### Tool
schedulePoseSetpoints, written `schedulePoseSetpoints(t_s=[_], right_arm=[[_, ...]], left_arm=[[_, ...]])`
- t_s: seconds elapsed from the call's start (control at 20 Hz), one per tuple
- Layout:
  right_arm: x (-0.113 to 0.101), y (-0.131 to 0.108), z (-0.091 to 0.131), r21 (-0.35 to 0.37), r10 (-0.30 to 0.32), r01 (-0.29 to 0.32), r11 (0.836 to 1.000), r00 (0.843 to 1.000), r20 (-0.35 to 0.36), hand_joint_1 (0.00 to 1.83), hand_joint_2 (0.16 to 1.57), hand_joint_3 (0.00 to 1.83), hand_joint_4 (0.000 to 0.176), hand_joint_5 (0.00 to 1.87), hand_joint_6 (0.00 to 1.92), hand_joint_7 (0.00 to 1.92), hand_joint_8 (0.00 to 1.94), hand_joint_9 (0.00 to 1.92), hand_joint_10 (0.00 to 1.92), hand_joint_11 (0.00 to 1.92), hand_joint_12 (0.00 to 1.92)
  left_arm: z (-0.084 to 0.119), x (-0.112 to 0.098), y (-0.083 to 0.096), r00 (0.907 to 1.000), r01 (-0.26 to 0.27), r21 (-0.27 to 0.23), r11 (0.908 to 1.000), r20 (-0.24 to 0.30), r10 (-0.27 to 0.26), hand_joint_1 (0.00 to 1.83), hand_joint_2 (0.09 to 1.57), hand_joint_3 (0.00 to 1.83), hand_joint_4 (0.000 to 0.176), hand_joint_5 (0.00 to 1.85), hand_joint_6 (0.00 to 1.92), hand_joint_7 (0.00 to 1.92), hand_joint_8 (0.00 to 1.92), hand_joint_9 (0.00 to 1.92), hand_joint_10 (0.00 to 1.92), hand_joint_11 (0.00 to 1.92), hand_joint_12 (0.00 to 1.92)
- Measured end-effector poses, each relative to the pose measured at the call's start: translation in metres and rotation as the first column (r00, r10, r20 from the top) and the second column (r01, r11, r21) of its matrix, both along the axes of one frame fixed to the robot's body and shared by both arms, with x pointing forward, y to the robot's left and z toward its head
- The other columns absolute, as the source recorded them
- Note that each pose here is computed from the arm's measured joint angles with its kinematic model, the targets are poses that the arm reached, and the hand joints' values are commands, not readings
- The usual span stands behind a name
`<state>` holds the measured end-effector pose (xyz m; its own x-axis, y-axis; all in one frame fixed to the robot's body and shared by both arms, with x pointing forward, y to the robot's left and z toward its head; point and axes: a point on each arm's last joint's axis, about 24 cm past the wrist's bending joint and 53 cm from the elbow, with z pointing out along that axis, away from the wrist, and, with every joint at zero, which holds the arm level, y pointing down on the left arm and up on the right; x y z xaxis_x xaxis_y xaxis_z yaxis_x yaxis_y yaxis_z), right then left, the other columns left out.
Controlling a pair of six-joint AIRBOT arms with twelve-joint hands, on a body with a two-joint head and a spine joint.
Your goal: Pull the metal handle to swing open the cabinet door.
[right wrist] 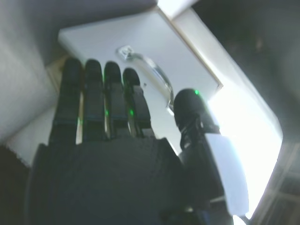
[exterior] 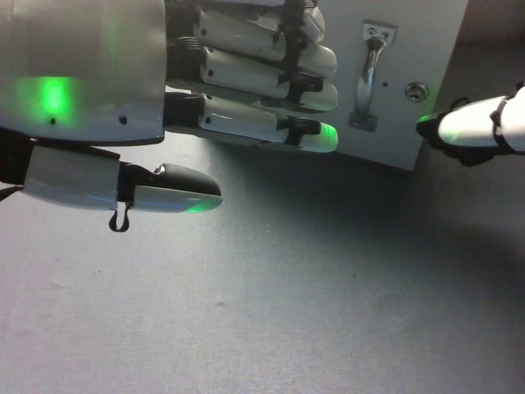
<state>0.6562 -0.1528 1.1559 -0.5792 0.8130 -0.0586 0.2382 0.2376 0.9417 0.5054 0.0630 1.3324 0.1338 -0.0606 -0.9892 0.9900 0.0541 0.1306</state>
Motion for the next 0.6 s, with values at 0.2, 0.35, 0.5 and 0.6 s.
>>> schedulePoseSetpoints(t_s=[0.2, 0.35, 0.5, 0.6], right_arm=[[0.0005, -0.0104, 0.0034, -0.048, 0.004, -0.002, 0.999, 0.999, 0.035, 0.00, 1.57, 0.07, 0.000, 0.26, 0.00, 0.28, 0.00, 0.25, 0.00, 0.00, 0.69], [-0.0003, -0.0118, 0.0040, -0.134, 0.047, -0.035, 0.990, 0.995, 0.088, 0.00, 1.57, 0.07, 0.000, 0.26, 0.00, 0.29, 0.00, 0.26, 0.00, 0.00, 0.73], [-0.0016, -0.0096, 0.0045, -0.186, 0.083, -0.060, 0.981, 0.989, 0.121, 0.00, 1.57, 0.06, 0.000, 0.28, 0.00, 0.29, 0.00, 0.26, 0.00, 0.00, 0.72], [-0.0003, -0.0100, 0.0063, -0.220, 0.104, -0.070, 0.973, 0.983, 0.149, 0.00, 1.57, 0.06, 0.000, 0.28, 0.00, 0.30, 0.00, 0.26, 0.00, 0.00, 0.74]], left_arm=[[0.0000, 0.0001, 0.0000, 1.0000, 0.000, 0.000, 1.0000, 0.000, 0.000, 0.00, 1.57, 0.07, 0.000, 0.41, 0.00, 0.42, 0.00, 0.38, 0.00, 0.00, 0.85], [0.0000, 0.0000, 0.0000, 1.0000, 0.000, 0.000, 1.0000, 0.000, 0.000, 0.00, 1.57, 0.07, 0.000, 0.41, 0.00, 0.42, 0.00, 0.37, 0.00, 0.00, 0.84], [0.0000, 0.0001, 0.0000, 1.0000, 0.000, 0.000, 1.0000, 0.000, 0.000, 0.00, 1.57, 0.06, 0.000, 0.42, 0.01, 0.42, 0.00, 0.38, 0.00, 0.02, 0.84], [0.0000, 0.0000, 0.0000, 1.0000, 0.000, 0.000, 1.0000, 0.000, 0.000, 0.00, 1.57, 0.05, 0.000, 0.41, 0.00, 0.42, 0.00, 0.38, 0.00, 0.02, 0.84]])
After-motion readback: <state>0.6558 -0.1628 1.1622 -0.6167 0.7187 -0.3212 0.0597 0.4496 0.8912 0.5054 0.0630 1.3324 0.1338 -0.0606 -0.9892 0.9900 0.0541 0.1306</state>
